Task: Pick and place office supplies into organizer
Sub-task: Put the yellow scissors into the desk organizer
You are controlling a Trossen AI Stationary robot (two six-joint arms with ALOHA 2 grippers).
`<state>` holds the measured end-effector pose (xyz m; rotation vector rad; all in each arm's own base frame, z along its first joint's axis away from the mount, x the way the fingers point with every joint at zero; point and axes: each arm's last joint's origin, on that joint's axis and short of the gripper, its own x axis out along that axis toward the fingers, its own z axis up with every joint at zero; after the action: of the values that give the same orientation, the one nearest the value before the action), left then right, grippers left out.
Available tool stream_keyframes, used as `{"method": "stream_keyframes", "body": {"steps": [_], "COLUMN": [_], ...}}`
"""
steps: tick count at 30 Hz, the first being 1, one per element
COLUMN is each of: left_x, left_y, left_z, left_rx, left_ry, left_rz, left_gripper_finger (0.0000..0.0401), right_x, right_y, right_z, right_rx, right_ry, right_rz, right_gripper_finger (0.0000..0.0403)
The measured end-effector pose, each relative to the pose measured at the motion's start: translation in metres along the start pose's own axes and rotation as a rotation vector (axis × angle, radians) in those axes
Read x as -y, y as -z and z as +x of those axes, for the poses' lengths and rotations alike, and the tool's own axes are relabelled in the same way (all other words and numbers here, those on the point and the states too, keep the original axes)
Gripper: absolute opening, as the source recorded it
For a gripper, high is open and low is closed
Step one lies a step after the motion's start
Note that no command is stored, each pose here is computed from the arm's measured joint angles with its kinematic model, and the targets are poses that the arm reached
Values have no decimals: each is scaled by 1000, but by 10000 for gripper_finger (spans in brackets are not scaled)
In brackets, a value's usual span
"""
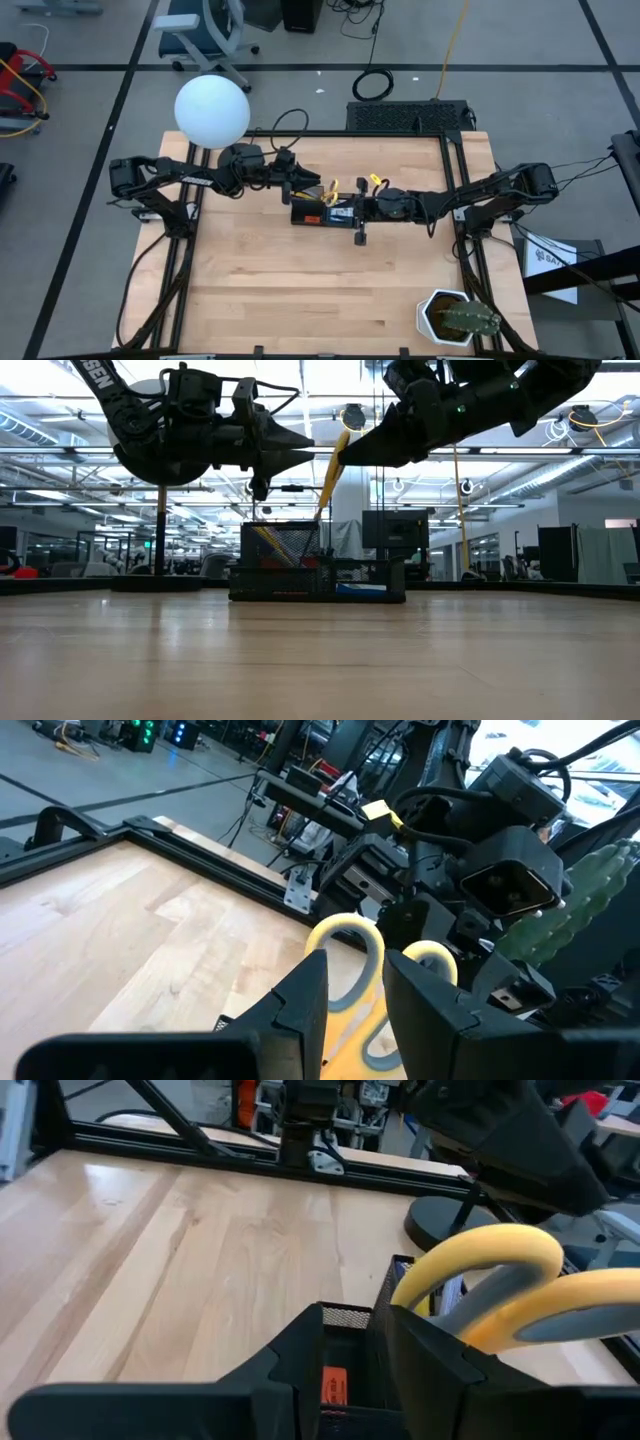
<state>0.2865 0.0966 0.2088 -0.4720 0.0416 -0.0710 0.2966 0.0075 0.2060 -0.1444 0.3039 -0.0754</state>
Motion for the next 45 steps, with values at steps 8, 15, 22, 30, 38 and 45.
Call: {"method": "stream_keyframes", "body": {"steps": [8,15,22,30,38,45], "left_x": [1,3,4,11,17,20], "left_y": [0,-3,-4,-9,-14,-15], "left_z": [0,-1,-1,-3,-5,-6], "left_rx": [-7,0,8,13,28,24], "left_ry": [26,42,53,136,168,177], "left_rz": [-16,-13,-16,2,37,37], "left_gripper_finger": [104,104,104,104,104,104], "right_x": [5,8,11,22,23,25], "right_y": [2,-1,15,33,11,15], "right_z": [0,4,26,36,29,29], "right_rx": [-39,33,83,9,171,123], "right_ry": [183,196,75,135,161,227], "right_rz": [-29,-11,-31,-13,-52,-59], "right_gripper_finger": [105,105,105,105,105,105]}}
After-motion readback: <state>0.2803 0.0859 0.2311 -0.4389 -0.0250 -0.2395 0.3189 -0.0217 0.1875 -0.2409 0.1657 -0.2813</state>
